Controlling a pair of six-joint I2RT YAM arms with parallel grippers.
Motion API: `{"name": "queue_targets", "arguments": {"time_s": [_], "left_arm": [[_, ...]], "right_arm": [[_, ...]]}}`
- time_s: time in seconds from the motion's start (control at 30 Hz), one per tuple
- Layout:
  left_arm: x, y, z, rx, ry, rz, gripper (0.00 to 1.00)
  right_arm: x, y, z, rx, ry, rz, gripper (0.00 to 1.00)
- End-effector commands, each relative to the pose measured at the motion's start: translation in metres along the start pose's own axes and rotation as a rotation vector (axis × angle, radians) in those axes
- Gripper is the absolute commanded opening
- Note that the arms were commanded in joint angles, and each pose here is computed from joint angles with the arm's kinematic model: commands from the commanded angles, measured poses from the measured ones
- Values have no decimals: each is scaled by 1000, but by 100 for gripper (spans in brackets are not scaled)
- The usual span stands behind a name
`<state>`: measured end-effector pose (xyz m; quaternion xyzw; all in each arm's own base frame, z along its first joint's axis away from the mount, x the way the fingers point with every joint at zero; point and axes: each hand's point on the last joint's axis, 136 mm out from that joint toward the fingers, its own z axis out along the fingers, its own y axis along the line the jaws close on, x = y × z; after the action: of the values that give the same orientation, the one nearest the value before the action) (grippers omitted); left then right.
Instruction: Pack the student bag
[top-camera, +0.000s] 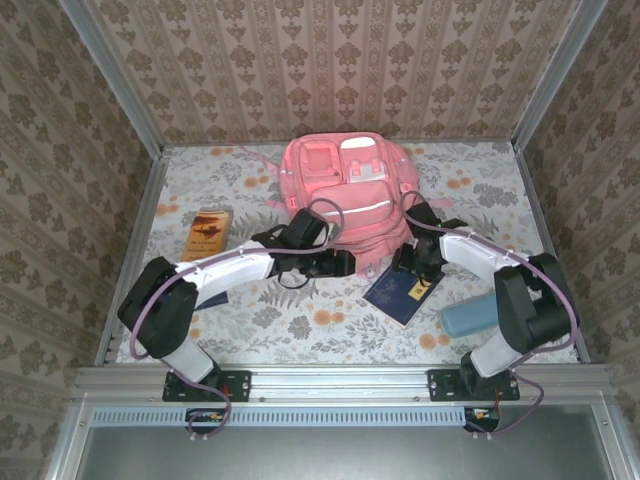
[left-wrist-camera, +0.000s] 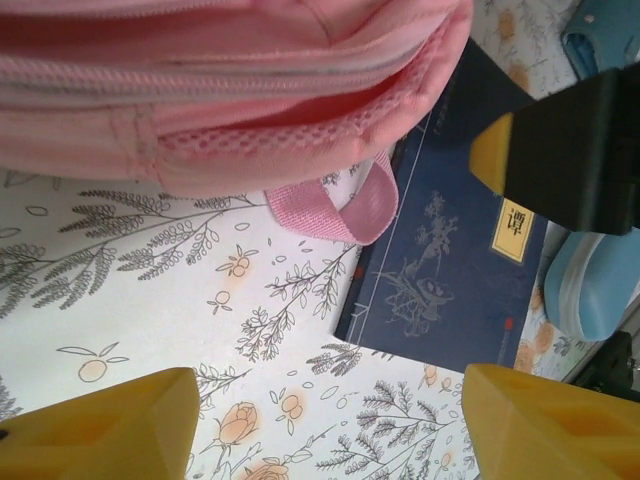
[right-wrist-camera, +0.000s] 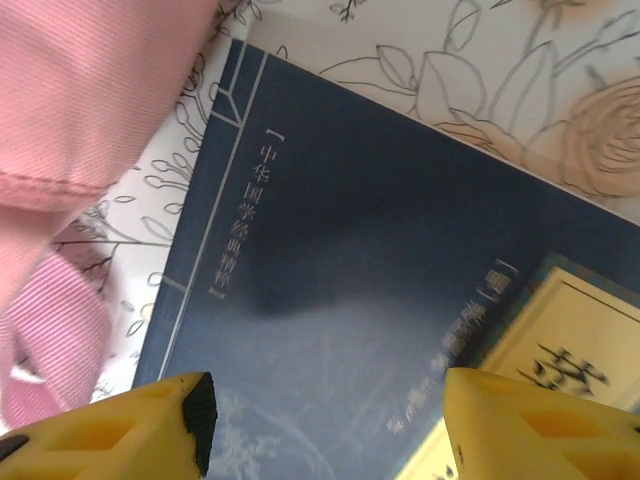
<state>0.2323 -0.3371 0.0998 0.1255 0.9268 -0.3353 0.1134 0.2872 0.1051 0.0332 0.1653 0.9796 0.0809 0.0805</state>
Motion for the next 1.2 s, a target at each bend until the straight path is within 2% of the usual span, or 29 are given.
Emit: {"name": "queue_targets", "arguments": {"time_s": [0.0, 0.13, 0.37, 0.5, 0.63, 0.77, 0.87, 1.0, 1.17], "left_arm": [[7, 0, 7, -17, 27, -4, 69], [12, 7, 11, -36, 44, -18, 66], [23, 17, 14, -56, 74, -35, 61], [32, 22, 16, -72, 99, -26, 61], [32, 25, 20, -96, 105, -6, 62], [35, 26, 28, -129, 131, 18, 62], [42, 23, 35, -154, 162, 51, 61], [45, 23, 40, -167, 180, 72, 56], [53, 22, 49, -163, 226, 84, 55]], "right_arm": [[-4, 20, 5, -44, -6, -53, 61], [20, 25, 18, -20, 50, -112, 58], [91, 27, 28, 7, 190, -288, 49], [103, 27, 11, -28, 193, -320, 46], [102, 31, -11, -61, 172, -344, 49], [84, 32, -35, -59, 63, -257, 58], [78, 17, -47, -37, -3, -117, 64], [89, -5, -40, -38, 16, 58, 65], [96, -7, -29, -68, 36, 143, 66]]}}
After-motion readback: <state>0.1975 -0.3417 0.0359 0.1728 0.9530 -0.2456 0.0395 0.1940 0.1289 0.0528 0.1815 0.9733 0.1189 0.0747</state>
